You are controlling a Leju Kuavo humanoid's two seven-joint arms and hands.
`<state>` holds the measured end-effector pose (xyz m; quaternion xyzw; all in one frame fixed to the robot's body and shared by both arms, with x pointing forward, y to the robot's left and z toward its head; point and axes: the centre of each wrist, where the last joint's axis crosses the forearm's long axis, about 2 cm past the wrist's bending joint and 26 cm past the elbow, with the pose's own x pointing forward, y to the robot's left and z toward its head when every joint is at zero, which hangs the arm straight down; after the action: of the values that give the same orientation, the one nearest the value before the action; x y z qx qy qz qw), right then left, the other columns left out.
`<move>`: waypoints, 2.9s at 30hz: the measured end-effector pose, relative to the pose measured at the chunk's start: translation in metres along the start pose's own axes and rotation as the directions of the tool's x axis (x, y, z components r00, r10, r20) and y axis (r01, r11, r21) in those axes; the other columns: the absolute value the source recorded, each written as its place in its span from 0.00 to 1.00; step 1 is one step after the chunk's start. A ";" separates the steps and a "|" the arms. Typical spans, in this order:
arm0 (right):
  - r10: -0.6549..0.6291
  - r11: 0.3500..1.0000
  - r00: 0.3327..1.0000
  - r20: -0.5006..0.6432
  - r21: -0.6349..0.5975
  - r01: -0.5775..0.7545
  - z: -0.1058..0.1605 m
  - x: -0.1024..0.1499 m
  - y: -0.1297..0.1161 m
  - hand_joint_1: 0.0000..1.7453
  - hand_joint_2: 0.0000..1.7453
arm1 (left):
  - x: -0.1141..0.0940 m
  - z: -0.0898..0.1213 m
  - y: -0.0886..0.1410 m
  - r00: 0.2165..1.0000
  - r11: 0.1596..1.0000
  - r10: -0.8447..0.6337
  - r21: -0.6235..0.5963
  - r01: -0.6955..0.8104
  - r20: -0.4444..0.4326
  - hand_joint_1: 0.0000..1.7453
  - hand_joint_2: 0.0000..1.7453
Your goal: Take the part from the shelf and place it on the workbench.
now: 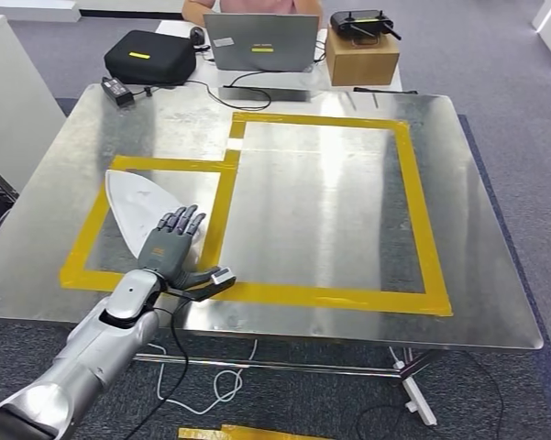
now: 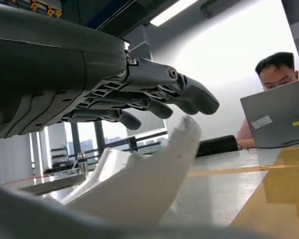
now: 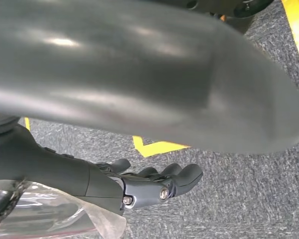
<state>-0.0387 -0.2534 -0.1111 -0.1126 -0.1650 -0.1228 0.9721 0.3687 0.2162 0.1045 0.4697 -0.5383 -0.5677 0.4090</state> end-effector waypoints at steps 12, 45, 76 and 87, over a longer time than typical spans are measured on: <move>0.005 1.000 1.000 -0.006 -0.009 -0.005 -0.001 -0.001 -0.004 0.00 0.00 | 0.004 0.002 -0.002 1.000 1.000 0.005 0.000 -0.005 0.003 0.00 0.00; 0.010 1.000 1.000 -0.008 -0.013 -0.010 -0.002 0.001 -0.006 0.00 0.00 | -0.005 0.007 -0.009 0.999 0.999 0.000 -0.034 -0.001 -0.039 0.00 0.00; -0.073 0.997 0.997 -0.036 -0.020 0.072 -0.002 0.007 0.003 0.00 0.00 | -0.011 0.150 -0.130 0.885 0.808 0.226 -0.429 -0.404 -0.408 0.00 0.00; -0.199 0.980 0.977 -0.072 -0.027 0.198 0.004 0.005 0.021 0.00 0.00 | 0.043 0.256 -0.178 0.730 0.549 0.268 -0.523 -0.652 -0.629 0.00 0.00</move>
<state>-0.0294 -0.2338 -0.1097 -0.1004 -0.1380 -0.2249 0.9593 0.1174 0.2482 -0.0822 0.2311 -0.2610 -0.4617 0.8156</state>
